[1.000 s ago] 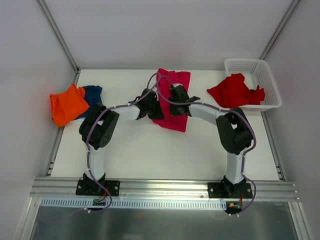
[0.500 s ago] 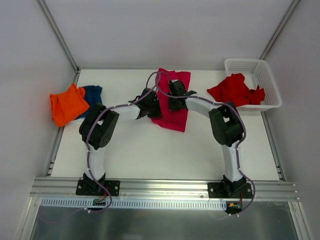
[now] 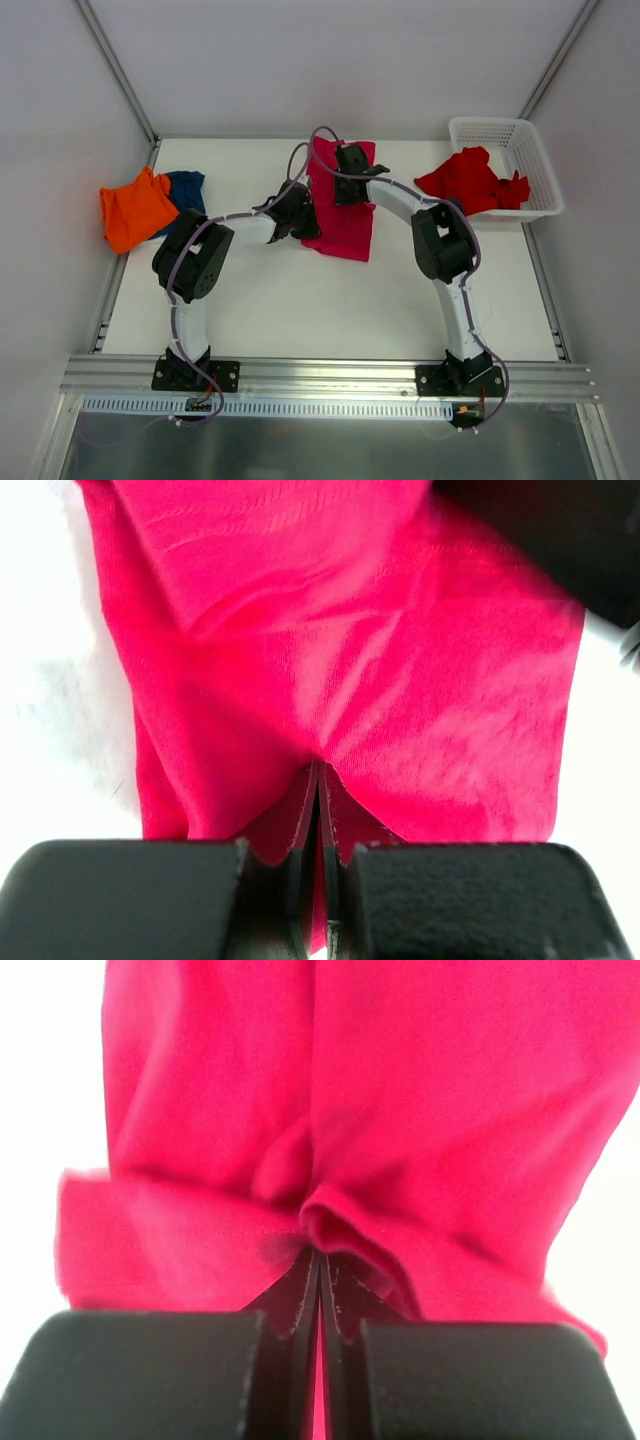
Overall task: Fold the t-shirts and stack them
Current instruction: Fold the tshirt
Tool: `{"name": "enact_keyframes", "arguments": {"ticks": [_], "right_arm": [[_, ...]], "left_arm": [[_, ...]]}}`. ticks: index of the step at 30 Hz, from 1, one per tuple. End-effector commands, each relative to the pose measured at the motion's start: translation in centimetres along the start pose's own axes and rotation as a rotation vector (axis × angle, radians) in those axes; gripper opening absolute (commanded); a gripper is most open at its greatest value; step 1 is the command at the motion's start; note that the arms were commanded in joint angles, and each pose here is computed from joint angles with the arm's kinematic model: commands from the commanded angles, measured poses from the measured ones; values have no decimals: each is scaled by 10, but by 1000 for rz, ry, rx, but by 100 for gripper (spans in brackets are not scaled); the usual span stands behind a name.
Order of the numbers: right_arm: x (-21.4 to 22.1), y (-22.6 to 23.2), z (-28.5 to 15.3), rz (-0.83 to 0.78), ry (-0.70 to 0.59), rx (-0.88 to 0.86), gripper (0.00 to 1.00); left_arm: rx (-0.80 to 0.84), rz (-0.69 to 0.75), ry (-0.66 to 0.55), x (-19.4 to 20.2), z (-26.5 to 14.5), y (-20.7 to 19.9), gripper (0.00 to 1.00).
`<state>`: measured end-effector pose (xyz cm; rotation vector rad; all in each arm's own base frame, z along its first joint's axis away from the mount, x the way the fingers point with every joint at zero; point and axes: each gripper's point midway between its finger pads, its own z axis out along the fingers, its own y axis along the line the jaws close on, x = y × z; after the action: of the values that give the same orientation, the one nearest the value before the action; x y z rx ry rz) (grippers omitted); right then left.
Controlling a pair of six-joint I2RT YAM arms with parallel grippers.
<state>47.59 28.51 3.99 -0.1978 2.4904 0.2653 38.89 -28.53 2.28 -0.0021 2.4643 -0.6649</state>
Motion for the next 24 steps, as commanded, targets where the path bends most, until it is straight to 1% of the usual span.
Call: {"name": "enact_keyframes", "arguments": {"ticks": [1, 2, 3, 5, 8, 11, 12, 13, 15, 16, 17, 18, 19, 20, 21, 22, 23, 24], "right_arm": [[-46, -10, -2, 14, -58, 35, 0], [-55, -13, -1, 11, -67, 44, 1], [-78, -17, -9, 17, -105, 57, 0], [-87, -30, -2, 17, -115, 81, 1], [-110, -46, -8, 35, -165, 100, 0], [-120, -61, -21, 52, -183, 111, 0], [-131, -59, -40, 56, -220, 97, 0], [-114, -62, -37, 52, -187, 104, 0], [-114, -58, -52, 18, -213, 65, 1], [-120, -51, -76, 19, -247, 38, 0], [-99, -51, -75, 14, -204, 30, 0], [-100, -42, -94, 12, -216, -15, 0], [-93, -38, -100, 6, -200, -31, 0], [-70, -31, -98, -13, -148, -52, 0], [-61, -27, -102, -27, -137, -63, 0], [-59, -16, -117, -47, -154, -84, 1], [-40, -17, -112, -53, -129, -73, 0], [-34, -14, -116, -60, -128, -81, 0]], "left_arm": [[-67, 11, 59, 23, -13, 17, 0], [-70, 8, 62, 26, -14, 19, 0], [-67, 8, 58, 25, -16, 19, 0], [-71, 9, 60, 28, -18, 20, 0], [-77, 8, 61, 31, -20, 23, 0], [-77, 2, 68, 33, -20, 23, 0], [-77, -1, 68, 33, -20, 24, 0], [-78, -1, 71, 35, -19, 24, 0], [-74, -6, 72, 34, -19, 23, 0], [-72, -6, 73, 35, -18, 23, 0], [-68, -9, 76, 35, -19, 22, 0], [-67, -12, 75, 35, -18, 22, 0], [-64, -11, 78, 36, -18, 21, 0], [-66, -13, 74, 34, -19, 21, 0], [-65, -14, 74, 35, -19, 21, 0], [-67, -14, 73, 35, -19, 21, 0], [-69, -15, 71, 35, -20, 22, 0], [-69, -18, 72, 35, -20, 22, 0]]}}
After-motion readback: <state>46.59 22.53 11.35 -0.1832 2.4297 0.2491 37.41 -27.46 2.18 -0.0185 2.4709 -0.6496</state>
